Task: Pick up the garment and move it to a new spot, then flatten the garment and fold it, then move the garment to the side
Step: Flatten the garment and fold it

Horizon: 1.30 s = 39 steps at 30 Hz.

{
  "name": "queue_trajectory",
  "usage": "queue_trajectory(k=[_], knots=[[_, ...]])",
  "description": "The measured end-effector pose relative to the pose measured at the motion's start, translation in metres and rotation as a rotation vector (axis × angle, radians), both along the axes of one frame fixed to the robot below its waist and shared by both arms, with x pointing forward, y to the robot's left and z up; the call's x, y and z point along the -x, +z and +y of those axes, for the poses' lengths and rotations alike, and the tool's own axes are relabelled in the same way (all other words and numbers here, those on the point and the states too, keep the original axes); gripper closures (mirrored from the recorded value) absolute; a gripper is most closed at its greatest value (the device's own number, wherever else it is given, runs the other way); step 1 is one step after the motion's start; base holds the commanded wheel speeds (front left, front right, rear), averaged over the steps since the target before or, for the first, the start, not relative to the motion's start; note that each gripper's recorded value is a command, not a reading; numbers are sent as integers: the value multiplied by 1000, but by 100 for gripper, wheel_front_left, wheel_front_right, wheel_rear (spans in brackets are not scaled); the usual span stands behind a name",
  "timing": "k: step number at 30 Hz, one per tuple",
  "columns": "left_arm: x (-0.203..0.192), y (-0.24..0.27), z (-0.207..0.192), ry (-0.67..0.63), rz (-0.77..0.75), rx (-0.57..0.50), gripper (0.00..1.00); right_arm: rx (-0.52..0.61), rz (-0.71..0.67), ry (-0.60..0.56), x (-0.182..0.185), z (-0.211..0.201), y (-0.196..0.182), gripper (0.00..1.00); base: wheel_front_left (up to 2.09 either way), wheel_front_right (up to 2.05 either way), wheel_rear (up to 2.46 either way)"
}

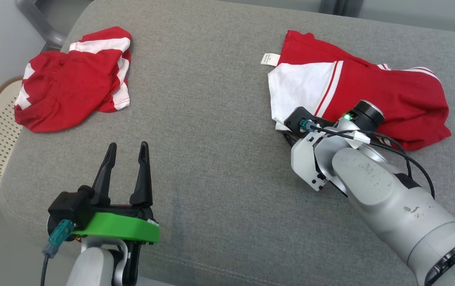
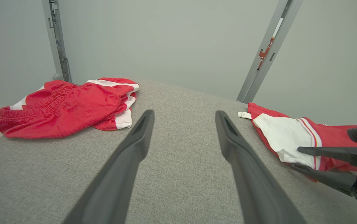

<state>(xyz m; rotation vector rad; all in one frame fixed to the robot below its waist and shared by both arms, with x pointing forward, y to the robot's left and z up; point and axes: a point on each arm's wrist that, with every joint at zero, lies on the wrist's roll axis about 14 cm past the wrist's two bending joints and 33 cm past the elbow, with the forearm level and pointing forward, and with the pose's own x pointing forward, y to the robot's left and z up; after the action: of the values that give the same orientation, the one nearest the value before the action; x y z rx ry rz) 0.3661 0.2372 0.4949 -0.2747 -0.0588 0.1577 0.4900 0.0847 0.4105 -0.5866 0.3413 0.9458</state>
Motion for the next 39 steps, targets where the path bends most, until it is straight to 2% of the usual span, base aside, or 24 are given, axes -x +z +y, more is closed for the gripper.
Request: queue_trajectory(k=[1,2,7,12,15,17,22,26,30,34,38,39], knots=[[0,0,0,1,0,0,0,3,0,-7,-1,-1,-1,95,0,0,0],[0,0,1,2,0,-1,0,7,2,-16,-3,-2,-2,100,0,0,0],[1,0,2,8,1,0,0,0,-5,-55,-11,-9,0,100,0,0,0],[-1,1,2,11,-3,3,0,-81,-37,-112,-22,-20,14,100,0,0,0],[-3,2,-1,1,-8,5,0,-176,-54,-169,-27,-30,27,100,0,0,0],[-4,3,-3,-7,-12,5,0,-281,-63,-237,-32,-43,39,100,0,0,0],[-7,2,-11,-30,-15,3,0,-529,-80,-462,-36,-97,57,100,0,0,0],[-13,4,-20,-64,-26,5,0,-754,-67,-753,-24,-170,57,100,0,0,0],[-20,6,-32,-102,-35,6,0,-934,-116,-1016,-1,-248,60,100,0,0,0],[-27,6,-46,-146,-40,11,0,-999,-116,-1195,28,-303,50,100,0,0,0],[-32,5,-57,-179,-40,16,0,-1036,-74,-1299,47,-327,35,100,0,0,0],[-33,5,-58,-184,-39,17,0,-1030,-61,-1309,50,-328,30,72,0,0,0]])
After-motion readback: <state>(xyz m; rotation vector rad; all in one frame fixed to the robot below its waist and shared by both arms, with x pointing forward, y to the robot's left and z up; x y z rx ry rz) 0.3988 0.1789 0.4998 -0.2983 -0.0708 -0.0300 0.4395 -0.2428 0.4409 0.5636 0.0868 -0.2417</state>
